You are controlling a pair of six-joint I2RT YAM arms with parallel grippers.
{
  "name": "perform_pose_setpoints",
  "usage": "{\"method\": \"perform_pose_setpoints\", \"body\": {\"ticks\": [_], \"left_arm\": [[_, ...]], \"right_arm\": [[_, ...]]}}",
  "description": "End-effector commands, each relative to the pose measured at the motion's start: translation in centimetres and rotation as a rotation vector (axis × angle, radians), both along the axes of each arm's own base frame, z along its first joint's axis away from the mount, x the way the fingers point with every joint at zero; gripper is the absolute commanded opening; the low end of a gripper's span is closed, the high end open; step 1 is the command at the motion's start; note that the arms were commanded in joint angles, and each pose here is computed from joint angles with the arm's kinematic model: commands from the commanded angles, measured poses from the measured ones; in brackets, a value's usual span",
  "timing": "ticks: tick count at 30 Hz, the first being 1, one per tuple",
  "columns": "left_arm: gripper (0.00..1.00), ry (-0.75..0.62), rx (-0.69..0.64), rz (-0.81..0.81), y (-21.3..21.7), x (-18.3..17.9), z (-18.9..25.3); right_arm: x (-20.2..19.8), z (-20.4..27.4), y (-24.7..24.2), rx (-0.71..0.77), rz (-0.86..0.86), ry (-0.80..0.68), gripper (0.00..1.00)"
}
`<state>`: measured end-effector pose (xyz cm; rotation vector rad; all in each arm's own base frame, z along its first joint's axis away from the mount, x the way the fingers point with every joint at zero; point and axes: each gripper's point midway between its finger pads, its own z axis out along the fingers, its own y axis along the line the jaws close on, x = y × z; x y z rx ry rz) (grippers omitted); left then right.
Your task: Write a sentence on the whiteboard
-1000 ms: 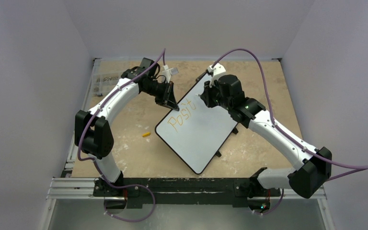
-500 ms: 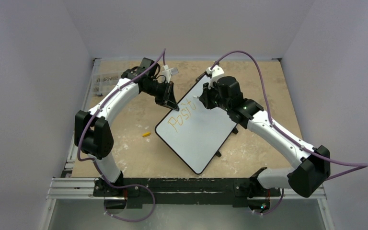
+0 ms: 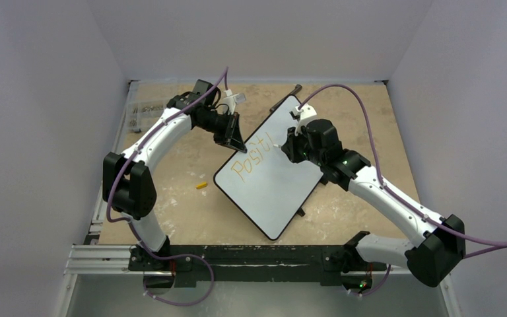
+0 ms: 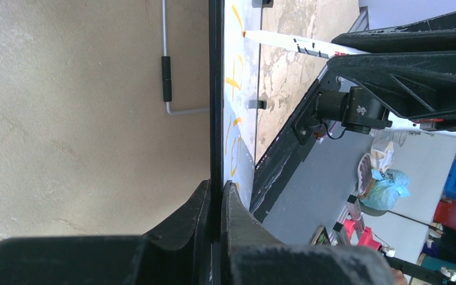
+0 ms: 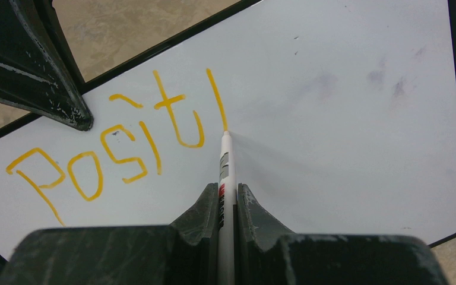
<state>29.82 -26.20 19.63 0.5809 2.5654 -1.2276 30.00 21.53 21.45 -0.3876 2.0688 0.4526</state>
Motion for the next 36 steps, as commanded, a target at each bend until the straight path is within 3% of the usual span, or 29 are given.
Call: {"method": "perform_pose_setpoints", "body": {"ticks": [1,14,25,36], "left_arm": [[0.00,-0.044,0.010,-0.029,-0.3,-1.0,0.8],[0.00,-0.046,0.012,-0.027,-0.3,-1.0,0.8],[0.00,-0.048,0.012,-0.029,-0.3,-1.1,0.9],[0.00,-0.050,0.014,-0.029,-0.3,-1.0,0.9]], "right_arm": [[0.1,1.6,-0.4,0.017,-0.021,-0.028,0.00],[2.8,7.8,2.9,0.109,0.045,-0.122,0.00],[4.3,6.7,4.1,0.100,0.049,-0.108,0.00],[3.9,3.5,2.1,0.026,-0.020,-0.069,0.00]]}}
